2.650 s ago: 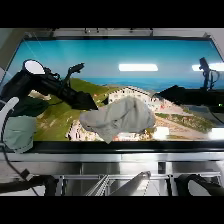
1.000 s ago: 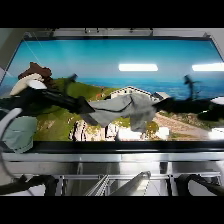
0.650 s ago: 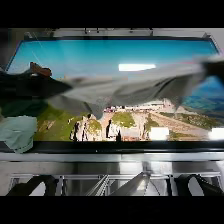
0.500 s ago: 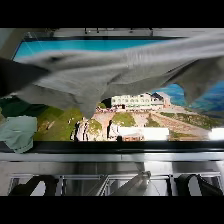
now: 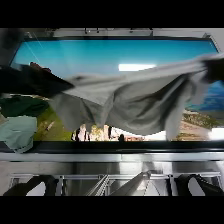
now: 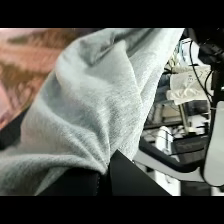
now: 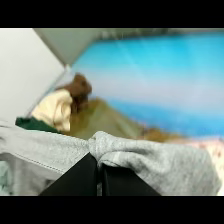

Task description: Fold the shirts.

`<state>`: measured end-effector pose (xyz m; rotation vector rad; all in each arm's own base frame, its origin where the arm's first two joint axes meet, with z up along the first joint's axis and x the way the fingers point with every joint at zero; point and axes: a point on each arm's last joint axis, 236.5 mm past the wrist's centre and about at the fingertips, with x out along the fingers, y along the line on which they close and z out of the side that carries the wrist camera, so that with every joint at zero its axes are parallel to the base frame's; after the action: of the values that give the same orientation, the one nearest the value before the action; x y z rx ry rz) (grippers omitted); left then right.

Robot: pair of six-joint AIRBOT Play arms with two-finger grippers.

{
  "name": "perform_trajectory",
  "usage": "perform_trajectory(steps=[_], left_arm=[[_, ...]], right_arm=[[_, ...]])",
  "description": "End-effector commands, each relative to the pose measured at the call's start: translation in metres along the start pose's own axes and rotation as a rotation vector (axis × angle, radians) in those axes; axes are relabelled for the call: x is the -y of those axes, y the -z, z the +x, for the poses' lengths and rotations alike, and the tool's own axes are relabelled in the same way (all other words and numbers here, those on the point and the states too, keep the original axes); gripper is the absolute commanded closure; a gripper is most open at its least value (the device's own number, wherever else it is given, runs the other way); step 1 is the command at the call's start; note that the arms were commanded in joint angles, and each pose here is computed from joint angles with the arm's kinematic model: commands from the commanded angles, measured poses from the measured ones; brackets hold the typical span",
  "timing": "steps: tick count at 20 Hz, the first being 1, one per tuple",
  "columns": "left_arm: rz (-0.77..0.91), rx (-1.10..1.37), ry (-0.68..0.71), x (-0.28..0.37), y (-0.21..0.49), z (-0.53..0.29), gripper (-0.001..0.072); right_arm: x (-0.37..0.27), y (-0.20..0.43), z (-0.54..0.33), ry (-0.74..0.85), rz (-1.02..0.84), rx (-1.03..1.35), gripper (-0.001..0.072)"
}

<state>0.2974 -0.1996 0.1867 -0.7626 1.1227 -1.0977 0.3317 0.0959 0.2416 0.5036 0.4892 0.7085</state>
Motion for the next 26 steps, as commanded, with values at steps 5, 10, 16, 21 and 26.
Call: perform_trajectory(steps=[5,10,16,21,26], left_arm=[[-0.291,-0.203,-0.011,-0.205,-0.006,0.069,0.039],[-0.192,-0.1,0.06,-0.178,-0.087,0.01,0.0385],[-0.284,-0.112,-0.458,-0.24,-0.047,-0.08,-0.0013],[-0.399,-0.178,-0.416,-0.266,0.012,-0.041,-0.0013],[-0.421,-0.186,-0.424,-0.283,0.033,-0.027,-0.0013]], right_arm=[[0.197,0.142,0.116,0.236,0.396,-0.343,0.0502],[0.236,0.102,0.078,0.323,0.355,-0.369,0.0141],[0.245,0.189,0.004,0.498,0.489,-0.628,0.0108],[0.238,0.252,0.033,0.488,0.548,-0.669,0.0111],[0.223,0.273,0.084,0.419,0.562,-0.679,0.0125]])
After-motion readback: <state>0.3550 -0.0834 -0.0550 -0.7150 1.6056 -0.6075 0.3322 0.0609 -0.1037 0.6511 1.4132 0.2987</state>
